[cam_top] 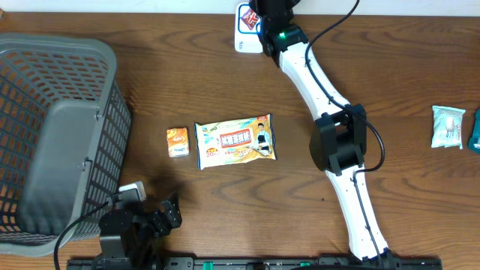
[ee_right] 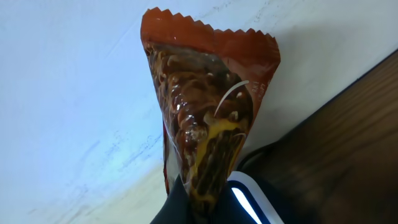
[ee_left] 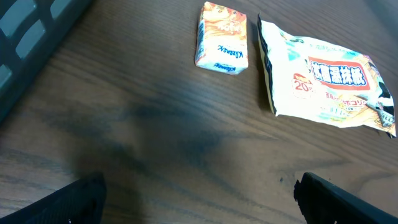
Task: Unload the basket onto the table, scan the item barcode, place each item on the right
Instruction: 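Carry the TOP bar right and drop it near the wipes pack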
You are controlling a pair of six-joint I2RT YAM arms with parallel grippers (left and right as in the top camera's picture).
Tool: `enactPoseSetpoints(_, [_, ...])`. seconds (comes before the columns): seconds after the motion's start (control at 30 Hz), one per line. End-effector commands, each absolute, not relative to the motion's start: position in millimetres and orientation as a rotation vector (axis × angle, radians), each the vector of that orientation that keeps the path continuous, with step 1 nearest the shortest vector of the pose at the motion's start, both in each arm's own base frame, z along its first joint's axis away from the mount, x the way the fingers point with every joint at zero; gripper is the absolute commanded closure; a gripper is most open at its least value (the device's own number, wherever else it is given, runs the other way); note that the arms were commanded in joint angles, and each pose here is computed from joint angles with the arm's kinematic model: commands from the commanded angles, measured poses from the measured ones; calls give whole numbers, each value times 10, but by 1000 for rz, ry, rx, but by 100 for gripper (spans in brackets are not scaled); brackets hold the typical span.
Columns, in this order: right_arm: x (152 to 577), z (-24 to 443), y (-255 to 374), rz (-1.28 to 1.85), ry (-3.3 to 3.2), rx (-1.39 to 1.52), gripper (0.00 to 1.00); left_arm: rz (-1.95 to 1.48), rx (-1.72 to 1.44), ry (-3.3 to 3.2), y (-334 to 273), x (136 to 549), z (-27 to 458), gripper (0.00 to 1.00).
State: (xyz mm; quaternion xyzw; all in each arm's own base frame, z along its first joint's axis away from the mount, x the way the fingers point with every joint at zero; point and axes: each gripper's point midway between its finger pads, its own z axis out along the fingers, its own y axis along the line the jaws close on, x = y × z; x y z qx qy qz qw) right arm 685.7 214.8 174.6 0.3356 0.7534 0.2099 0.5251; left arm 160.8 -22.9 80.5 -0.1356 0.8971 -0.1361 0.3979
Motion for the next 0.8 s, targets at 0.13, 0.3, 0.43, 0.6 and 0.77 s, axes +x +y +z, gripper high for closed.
enactPoseSetpoints(0.13, [6709, 1805, 1965, 428, 1936, 775, 98, -339, -346, 2305, -229, 1553, 730, 2])
enactPoseSetpoints(0.3, [6295, 1915, 1186, 181, 2104, 853, 99, -339, -346, 2305, -229, 1553, 730, 2])
enactPoseSetpoints(0.43, [5725, 1833, 295, -103, 2272, 993, 99, -339, -346, 2305, -229, 1553, 730, 2])
enactPoseSetpoints(0.6, [5091, 1469, -782, -433, 2547, 1038, 99, -339, -346, 2305, -229, 1553, 730, 2])
enactPoseSetpoints(0.77, [4977, 999, -1584, -587, 2700, 931, 99, -339, -346, 2305, -229, 1553, 730, 2])
